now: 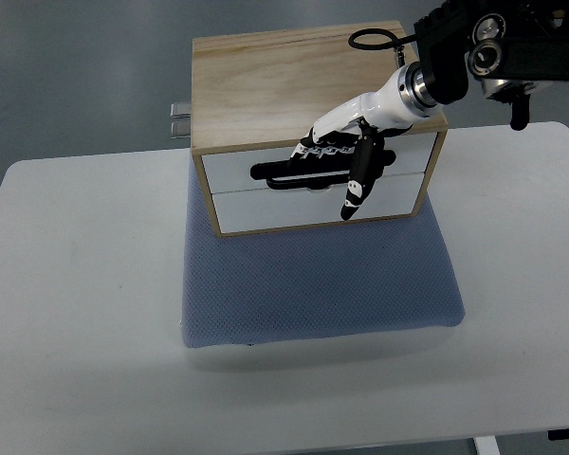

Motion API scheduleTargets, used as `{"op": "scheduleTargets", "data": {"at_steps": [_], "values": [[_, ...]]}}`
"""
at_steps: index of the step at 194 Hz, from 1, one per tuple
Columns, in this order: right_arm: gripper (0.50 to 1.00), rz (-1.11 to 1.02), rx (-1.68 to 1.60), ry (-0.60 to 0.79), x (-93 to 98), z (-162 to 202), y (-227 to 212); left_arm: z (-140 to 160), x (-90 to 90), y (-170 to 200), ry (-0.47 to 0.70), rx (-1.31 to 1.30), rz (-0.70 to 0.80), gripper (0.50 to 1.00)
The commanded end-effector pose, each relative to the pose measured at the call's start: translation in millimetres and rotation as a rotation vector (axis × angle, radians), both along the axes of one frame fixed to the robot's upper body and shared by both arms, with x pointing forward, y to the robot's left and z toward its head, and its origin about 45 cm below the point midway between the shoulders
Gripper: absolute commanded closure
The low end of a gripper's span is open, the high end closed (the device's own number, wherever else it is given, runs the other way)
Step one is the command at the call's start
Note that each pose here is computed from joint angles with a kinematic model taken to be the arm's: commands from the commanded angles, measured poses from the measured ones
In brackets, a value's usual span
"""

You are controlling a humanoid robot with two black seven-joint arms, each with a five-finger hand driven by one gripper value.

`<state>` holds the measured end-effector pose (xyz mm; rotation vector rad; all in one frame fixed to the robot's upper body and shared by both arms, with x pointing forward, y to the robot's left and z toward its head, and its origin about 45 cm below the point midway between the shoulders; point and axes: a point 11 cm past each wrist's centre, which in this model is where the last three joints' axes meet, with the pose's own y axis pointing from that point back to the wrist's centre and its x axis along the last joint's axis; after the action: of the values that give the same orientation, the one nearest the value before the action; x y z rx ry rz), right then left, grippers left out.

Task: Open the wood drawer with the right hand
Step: 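Curl the right hand fingers around the black upper drawer handle, then pull the upper drawer toward the robot with the right hand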

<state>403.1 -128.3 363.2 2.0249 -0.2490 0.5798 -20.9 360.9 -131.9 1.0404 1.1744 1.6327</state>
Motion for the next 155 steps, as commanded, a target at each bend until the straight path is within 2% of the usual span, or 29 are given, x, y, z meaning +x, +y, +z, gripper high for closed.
{"op": "scheduleTargets", "data": {"at_steps": [1,155], "values": [[0.560,-0.006,-0.002,0.002,0.5,-6.4,-1.1,0.0,0.0,0.0,0.000,0.000,0.000,0.500],[0.560,-0.029,-0.006,-0.017,6.9,-20.9,-3.5,0.0,0.0,0.0,0.000,0.000,0.000,0.500]]}}
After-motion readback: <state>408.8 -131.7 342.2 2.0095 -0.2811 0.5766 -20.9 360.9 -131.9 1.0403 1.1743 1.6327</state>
